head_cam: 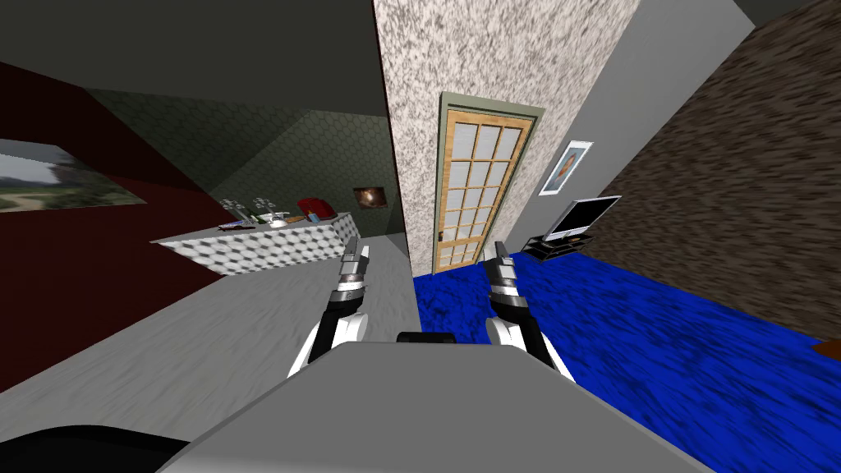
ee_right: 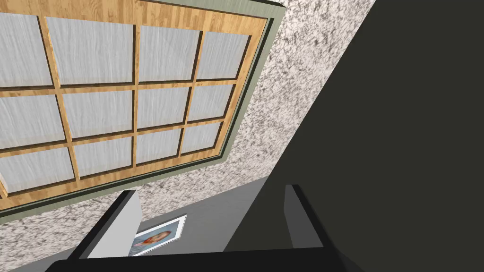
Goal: Pull the door open
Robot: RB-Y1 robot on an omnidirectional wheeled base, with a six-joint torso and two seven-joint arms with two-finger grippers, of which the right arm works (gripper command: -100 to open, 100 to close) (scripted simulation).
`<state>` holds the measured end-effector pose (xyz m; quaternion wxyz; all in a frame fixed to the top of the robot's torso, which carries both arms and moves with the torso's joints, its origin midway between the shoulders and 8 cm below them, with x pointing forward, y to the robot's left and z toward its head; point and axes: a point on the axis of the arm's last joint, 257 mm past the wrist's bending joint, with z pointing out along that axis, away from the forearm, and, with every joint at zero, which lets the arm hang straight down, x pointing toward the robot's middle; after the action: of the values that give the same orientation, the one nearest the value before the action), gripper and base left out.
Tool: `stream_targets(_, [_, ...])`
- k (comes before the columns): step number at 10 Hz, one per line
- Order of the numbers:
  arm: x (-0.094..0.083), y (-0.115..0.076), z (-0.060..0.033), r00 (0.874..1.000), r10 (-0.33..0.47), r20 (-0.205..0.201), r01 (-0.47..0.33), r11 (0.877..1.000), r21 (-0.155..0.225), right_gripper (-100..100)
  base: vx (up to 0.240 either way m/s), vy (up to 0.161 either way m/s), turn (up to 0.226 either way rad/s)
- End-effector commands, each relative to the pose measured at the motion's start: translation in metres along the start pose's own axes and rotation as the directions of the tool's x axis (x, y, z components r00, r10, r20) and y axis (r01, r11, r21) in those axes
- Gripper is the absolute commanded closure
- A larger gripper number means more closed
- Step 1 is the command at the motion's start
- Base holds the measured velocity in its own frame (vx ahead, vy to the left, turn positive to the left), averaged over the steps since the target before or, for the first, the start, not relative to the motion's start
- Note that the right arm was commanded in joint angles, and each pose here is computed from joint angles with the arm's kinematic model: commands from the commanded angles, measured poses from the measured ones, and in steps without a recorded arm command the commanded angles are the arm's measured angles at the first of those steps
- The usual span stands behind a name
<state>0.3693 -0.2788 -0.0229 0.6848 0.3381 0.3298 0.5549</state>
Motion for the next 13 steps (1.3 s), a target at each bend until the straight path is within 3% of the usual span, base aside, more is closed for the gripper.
stream_targets(1, [0.001,-0.009,-0.0009,0.999,-0.036,-0.008,0.036,0.999,0.01,-100,0.034,-0.103,0.054])
stream_targets(5, [0.003,-0.032,-0.0036,0.991,-0.128,-0.03,0.129,0.991,0.033,-100,0.105,0.008,0.015])
stream_targets(8, [0.005,-0.051,-0.0061,0.979,-0.2,-0.049,0.203,0.978,0.05,-100,0.081,-0.012,0.026])
stream_targets(11, [0.006,-0.073,-0.0096,0.956,-0.284,-0.074,0.289,0.955,0.067,-100,0.091,-0.023,0.029])
stream_targets(13, [0.007,-0.088,-0.0124,0.935,-0.343,-0.093,0.35,0.933,0.077,-100,0.094,-0.025,0.031])
